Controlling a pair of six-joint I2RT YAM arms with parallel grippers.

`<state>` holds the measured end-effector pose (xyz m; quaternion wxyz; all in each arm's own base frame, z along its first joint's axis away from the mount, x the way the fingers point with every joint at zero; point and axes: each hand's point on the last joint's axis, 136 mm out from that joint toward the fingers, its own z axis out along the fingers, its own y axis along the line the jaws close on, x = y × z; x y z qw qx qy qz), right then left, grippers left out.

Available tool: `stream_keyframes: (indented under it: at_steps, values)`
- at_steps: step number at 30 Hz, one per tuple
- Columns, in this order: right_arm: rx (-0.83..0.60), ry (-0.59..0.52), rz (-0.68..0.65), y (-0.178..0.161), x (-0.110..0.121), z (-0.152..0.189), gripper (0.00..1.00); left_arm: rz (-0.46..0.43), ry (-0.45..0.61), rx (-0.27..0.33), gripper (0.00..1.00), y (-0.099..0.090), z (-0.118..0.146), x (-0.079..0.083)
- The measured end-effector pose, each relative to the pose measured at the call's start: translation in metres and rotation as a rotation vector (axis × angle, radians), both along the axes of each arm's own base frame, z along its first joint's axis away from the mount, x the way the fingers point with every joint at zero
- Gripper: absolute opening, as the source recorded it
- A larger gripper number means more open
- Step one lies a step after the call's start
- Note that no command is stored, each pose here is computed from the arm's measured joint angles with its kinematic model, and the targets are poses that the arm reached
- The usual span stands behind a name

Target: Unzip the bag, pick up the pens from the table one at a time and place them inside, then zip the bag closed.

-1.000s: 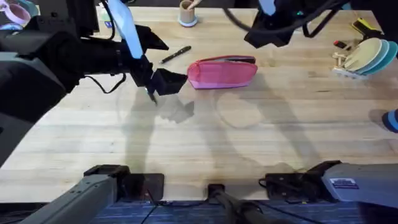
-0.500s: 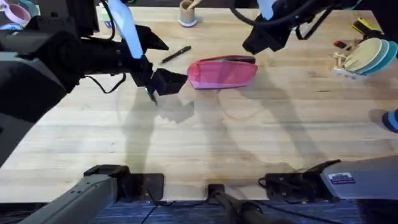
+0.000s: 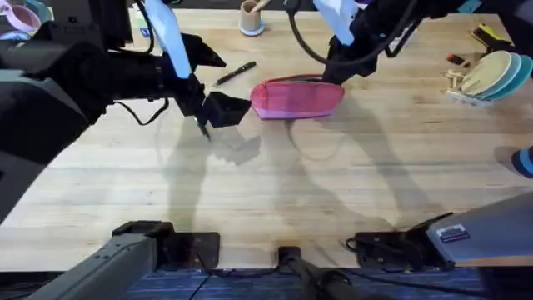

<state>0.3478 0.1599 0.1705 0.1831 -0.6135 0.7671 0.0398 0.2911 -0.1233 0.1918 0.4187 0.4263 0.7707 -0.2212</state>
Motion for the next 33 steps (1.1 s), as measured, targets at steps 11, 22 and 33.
stream_keyframes:
  at_steps: [11,22,33]
  values:
    - [-0.005,-0.035,0.046,0.006,0.017,-0.012,0.03,0.0,0.0,0.0,0.993,0.0,0.0,0.0]
    - [0.027,-0.039,0.061,0.013,0.02,-0.012,0.03,0.0,0.0,0.0,0.993,0.0,0.0,0.0]
    - [0.007,0.066,0.064,0.016,0.022,-0.054,0.03,0.0,0.0,0.0,0.993,0.0,0.0,0.0]
